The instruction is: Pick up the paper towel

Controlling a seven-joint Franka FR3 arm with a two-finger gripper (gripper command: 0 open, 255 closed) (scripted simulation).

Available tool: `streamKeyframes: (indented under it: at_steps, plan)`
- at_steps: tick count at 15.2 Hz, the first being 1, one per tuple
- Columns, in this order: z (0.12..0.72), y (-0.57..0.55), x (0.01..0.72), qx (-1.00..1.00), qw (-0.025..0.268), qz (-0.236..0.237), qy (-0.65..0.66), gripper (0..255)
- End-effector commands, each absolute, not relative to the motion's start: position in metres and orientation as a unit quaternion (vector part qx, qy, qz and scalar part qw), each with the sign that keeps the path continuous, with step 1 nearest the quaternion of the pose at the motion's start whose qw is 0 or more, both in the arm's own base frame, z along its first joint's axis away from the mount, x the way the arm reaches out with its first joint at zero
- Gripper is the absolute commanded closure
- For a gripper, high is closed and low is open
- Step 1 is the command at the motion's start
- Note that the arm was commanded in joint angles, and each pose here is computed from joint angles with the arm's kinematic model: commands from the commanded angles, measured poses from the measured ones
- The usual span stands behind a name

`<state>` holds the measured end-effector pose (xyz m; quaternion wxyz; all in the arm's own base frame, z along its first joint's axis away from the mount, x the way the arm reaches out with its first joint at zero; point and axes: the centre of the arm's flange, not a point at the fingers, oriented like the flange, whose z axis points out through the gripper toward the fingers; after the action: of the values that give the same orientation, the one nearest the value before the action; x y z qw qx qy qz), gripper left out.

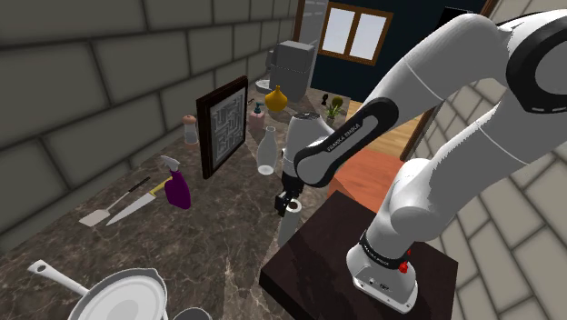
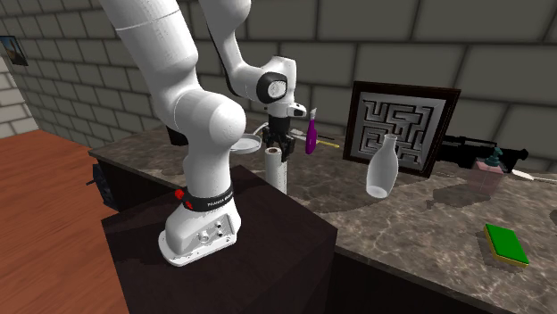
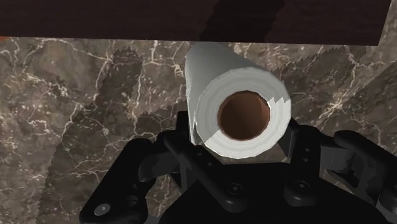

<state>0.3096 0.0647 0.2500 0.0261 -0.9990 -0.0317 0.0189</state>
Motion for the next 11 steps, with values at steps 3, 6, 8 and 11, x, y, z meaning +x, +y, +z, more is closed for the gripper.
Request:
streamKeyframes:
  at_steps: [3, 6, 8, 11]
  plan:
    - [0.250, 0.064, 0.309, -0.999, 0.026, 0.021, -0.032, 255]
    - [0.266, 0.064, 0.309, -0.999, 0.026, 0.021, -0.032, 255]
    - [0.276, 0.064, 0.309, -0.999, 0.026, 0.021, -0.032, 255]
    - [0.292, 0.064, 0.309, -0.999, 0.026, 0.021, -0.032, 255]
